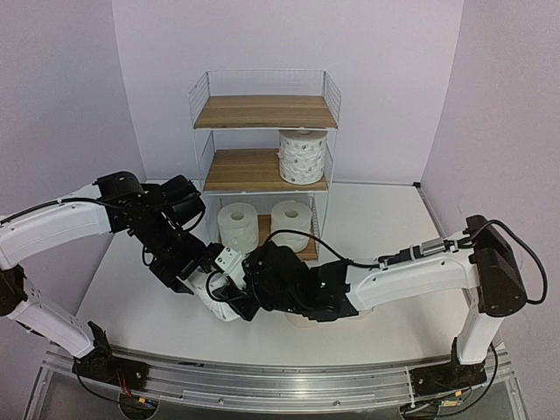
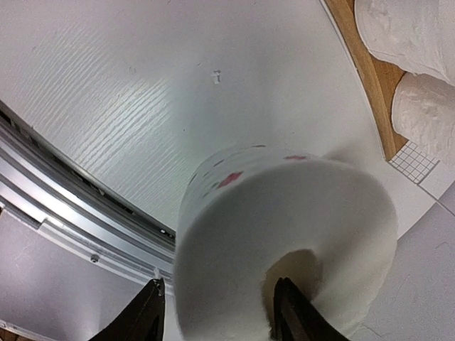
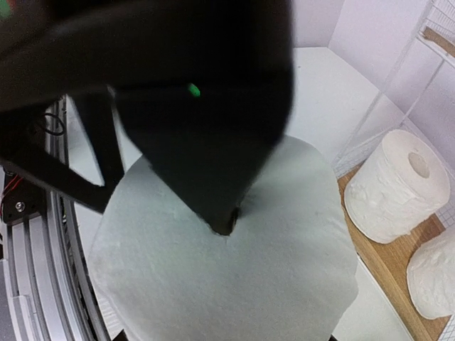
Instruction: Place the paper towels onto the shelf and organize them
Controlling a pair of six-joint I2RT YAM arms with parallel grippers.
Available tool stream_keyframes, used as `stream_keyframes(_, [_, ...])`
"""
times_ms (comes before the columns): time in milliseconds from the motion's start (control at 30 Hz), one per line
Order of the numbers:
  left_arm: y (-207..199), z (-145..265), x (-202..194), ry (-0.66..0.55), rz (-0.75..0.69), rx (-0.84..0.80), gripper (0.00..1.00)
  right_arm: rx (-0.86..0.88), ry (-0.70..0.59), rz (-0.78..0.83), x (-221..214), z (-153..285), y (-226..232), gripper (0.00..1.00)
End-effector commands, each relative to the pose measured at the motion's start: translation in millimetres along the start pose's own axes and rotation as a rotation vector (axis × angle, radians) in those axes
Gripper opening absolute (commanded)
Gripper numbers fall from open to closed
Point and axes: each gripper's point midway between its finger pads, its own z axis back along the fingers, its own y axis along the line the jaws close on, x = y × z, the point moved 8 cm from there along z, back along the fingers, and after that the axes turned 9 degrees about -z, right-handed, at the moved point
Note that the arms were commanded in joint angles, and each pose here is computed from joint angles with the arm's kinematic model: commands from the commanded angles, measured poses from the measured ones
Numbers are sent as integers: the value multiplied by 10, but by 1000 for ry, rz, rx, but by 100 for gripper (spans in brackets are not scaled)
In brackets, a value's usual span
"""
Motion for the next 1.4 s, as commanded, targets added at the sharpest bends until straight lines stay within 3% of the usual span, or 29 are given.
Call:
stream_keyframes(0, [-172, 237, -74, 18, -64, -116, 59, -12, -135, -70, 340, 275, -84, 15])
stream_keyframes(200, [-186, 409, -48, -35, -102, -138, 82, -95, -156, -118, 311, 474, -228, 16])
stream_keyframes(300, [-180, 558, -14, -89, -121, -168, 98, -159, -174, -134, 310, 587, -340, 17])
stream_keyframes(433, [-149, 790, 99, -239, -148, -192, 99, -215, -215, -175, 408, 807, -479, 18])
stream_keyframes(600, [-228, 1001, 346, -566, -272, -186, 99, -256, -282, -216, 680, 1090, -581, 22])
stream_keyframes(867, [-244, 925, 900, -896, -271, -7, 100, -285, -353, -227, 1227, 1163, -588, 23])
stream_keyframes(1033, [-64, 912, 1221, -950, -246, -54, 100, -354, -403, -220, 1536, 1038, -618, 23])
stream_keyframes(1133, [-15, 784, 1362, -911, -273, -56, 100, -360, -414, -239, 1627, 923, -715, 23])
stream_keyframes(1367, [78, 665, 1434, -900, -278, 42, 100, -376, -424, -264, 1735, 683, -850, 23])
